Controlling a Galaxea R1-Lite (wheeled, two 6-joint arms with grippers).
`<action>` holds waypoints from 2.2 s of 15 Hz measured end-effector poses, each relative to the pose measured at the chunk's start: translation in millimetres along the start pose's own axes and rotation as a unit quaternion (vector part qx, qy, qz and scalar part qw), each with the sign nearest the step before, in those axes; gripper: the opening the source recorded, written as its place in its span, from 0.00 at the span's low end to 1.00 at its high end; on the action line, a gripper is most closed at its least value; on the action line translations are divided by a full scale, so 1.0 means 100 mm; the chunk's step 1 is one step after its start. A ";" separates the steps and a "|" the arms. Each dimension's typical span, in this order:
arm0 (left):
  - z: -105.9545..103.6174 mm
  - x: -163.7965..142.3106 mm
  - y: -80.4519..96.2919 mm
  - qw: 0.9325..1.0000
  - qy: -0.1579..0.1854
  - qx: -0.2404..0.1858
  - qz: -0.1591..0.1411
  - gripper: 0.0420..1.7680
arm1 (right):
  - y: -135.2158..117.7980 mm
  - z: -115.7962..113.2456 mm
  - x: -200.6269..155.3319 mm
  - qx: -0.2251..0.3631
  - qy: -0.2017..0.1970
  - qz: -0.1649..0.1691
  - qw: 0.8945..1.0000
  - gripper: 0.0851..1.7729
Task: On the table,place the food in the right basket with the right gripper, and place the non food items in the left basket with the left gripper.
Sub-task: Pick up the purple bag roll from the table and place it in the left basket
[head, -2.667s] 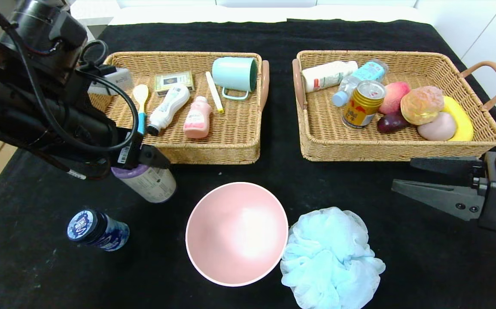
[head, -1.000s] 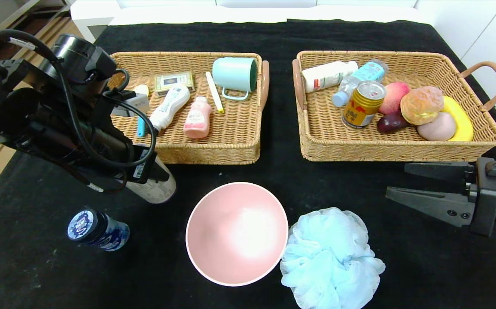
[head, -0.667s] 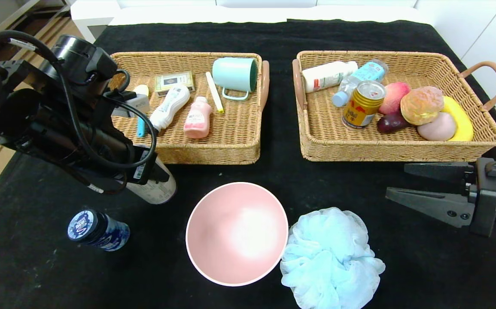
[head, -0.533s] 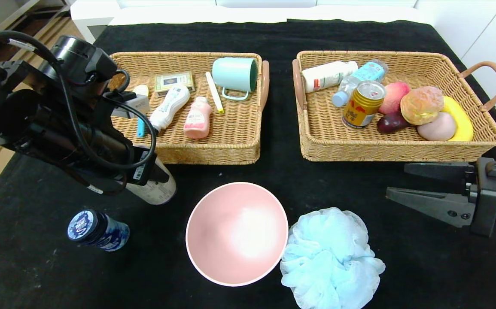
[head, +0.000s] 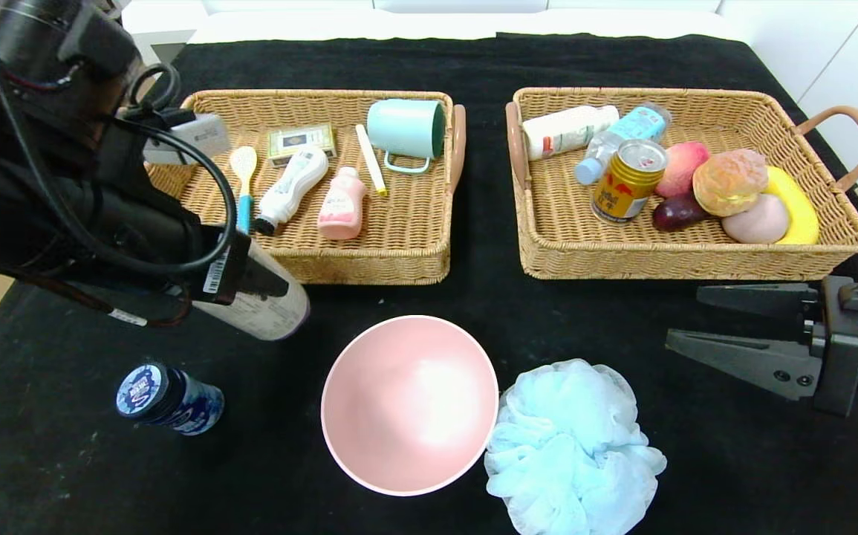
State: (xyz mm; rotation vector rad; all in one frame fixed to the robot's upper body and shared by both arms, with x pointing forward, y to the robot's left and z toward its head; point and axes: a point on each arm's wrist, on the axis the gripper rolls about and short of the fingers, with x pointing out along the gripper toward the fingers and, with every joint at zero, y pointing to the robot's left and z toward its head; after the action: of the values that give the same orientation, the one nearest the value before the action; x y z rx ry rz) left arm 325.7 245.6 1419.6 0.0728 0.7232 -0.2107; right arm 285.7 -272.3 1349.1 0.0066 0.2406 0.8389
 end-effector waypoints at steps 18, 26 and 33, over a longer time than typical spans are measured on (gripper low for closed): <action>0.66 0.00 -0.03 0.965 -0.253 -0.065 0.015 0.54 | 0.02 0.00 0.00 -0.002 -0.001 0.003 1.000 0.96; 0.99 0.41 0.01 0.943 -0.329 -0.056 0.011 0.54 | 0.02 0.00 0.00 -0.001 0.000 0.004 1.000 0.96; 1.07 0.71 0.00 0.942 -0.333 -0.043 0.012 0.54 | 0.02 0.00 0.00 -0.001 0.000 0.005 1.000 0.96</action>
State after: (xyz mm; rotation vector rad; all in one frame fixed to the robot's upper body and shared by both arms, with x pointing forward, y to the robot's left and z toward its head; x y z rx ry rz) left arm 446.6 219.0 1452.5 -0.0728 0.0551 -0.1648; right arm 283.8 -270.6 1348.9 0.0054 0.2401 0.8493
